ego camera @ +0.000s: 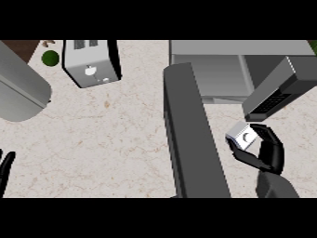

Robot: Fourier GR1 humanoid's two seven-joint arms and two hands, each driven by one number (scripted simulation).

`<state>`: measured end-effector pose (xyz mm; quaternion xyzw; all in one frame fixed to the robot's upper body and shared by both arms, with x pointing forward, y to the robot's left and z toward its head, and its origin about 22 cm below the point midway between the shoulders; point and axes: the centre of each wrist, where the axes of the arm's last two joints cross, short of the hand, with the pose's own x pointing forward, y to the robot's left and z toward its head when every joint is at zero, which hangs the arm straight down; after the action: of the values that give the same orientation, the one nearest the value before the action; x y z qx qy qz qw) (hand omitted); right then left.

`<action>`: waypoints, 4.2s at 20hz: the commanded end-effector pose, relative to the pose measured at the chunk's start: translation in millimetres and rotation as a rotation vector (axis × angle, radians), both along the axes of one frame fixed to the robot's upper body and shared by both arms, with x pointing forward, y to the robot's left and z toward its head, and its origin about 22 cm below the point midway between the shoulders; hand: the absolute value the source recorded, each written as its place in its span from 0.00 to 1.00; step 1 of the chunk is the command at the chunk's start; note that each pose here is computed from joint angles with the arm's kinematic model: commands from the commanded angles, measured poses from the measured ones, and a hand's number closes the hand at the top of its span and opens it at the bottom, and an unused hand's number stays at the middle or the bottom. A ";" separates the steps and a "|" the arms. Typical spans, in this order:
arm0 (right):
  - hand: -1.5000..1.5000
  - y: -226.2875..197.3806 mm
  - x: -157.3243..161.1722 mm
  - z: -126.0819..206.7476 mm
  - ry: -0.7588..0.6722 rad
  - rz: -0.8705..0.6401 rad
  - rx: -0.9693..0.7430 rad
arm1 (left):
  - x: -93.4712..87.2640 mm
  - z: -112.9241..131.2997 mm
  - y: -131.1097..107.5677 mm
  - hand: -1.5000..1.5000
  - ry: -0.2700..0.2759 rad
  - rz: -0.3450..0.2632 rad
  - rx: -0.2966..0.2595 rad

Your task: Pick up the milk, place it into the microwave and close the microwave

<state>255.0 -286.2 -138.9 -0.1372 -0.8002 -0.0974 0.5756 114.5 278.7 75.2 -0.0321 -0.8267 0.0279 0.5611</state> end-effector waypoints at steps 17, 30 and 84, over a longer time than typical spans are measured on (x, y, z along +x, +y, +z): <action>1.00 -26.4 28.0 62.1 -0.126 0.541 0.067 | -10.3 -16.8 15.9 0.00 -0.010 0.019 -0.028; 1.00 40.0 81.2 136.6 -0.086 0.449 -0.136 | -12.2 -5.8 23.0 0.00 0.032 0.018 -0.028; 0.00 72.0 202.3 211.4 0.041 -0.113 -0.581 | 52.1 -1.6 6.7 0.00 -0.019 -0.183 0.087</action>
<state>456.0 -218.3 70.1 -0.3670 -0.7801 0.1171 0.4929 163.5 292.4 76.7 -0.0716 -0.8301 -0.0526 0.5505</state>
